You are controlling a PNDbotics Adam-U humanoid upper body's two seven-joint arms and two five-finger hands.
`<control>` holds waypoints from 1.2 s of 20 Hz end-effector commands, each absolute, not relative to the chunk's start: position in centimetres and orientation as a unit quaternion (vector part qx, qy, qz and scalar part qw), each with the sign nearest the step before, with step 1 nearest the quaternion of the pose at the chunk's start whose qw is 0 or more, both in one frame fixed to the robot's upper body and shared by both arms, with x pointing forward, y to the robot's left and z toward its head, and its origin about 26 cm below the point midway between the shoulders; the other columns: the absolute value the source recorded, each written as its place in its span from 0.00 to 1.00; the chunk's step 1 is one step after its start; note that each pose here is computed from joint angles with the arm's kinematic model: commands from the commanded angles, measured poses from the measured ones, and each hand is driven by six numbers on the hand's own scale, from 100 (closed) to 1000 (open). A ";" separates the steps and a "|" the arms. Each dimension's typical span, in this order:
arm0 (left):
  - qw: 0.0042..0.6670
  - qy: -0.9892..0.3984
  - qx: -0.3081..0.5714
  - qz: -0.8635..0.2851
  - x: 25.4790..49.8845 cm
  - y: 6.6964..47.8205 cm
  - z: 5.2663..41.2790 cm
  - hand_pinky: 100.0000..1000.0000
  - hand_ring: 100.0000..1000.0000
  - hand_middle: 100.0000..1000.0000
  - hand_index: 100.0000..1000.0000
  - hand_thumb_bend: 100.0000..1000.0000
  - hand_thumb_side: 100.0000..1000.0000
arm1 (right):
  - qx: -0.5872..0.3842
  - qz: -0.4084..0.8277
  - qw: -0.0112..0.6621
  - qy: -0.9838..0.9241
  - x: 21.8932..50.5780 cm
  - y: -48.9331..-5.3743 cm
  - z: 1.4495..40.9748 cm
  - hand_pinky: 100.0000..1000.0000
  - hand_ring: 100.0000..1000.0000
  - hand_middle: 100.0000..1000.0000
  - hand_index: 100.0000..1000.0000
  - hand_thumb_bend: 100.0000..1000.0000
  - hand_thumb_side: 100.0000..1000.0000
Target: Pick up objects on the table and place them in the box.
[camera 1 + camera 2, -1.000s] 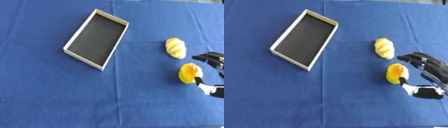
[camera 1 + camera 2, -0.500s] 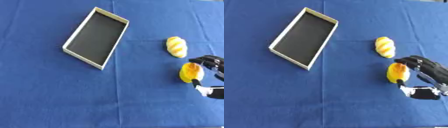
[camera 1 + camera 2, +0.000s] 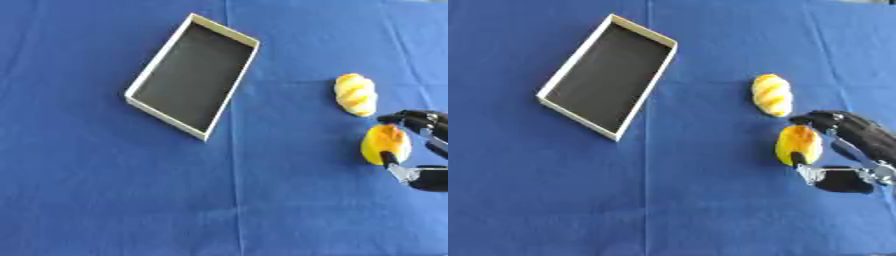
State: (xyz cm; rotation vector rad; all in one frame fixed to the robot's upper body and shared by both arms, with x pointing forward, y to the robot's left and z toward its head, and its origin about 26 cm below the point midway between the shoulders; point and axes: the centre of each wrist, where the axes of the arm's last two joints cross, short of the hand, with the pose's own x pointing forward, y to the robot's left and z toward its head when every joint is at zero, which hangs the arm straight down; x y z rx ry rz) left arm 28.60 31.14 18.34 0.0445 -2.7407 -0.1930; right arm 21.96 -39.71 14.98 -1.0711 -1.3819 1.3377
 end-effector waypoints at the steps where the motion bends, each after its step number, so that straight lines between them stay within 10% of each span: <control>1: 0.184 -0.980 0.013 -0.076 28.5 31.1 19.0 0.79 0.78 0.77 0.87 0.00 0.59 | -0.450 0.545 0.430 -0.562 22.0 -39.5 15.5 0.84 0.74 0.67 0.79 0.00 0.37; 6: 0.185 -0.980 0.013 -0.076 28.5 31.1 19.0 0.79 0.78 0.77 0.87 0.00 0.59 | -0.449 0.563 0.422 -0.551 22.0 -39.3 15.3 0.78 0.62 0.55 0.65 0.00 0.39; 11: 0.185 -0.980 0.011 -0.076 28.5 31.0 19.0 0.79 0.78 0.77 0.87 0.00 0.59 | -0.440 0.548 0.407 -0.583 22.0 -39.1 15.2 0.74 0.55 0.45 0.49 0.00 0.20; 24: 0.186 -0.980 0.011 -0.075 28.5 31.1 19.1 0.79 0.78 0.77 0.87 0.00 0.59 | -0.412 0.511 0.376 -0.654 22.2 -39.4 15.8 0.74 0.55 0.41 0.46 0.00 0.13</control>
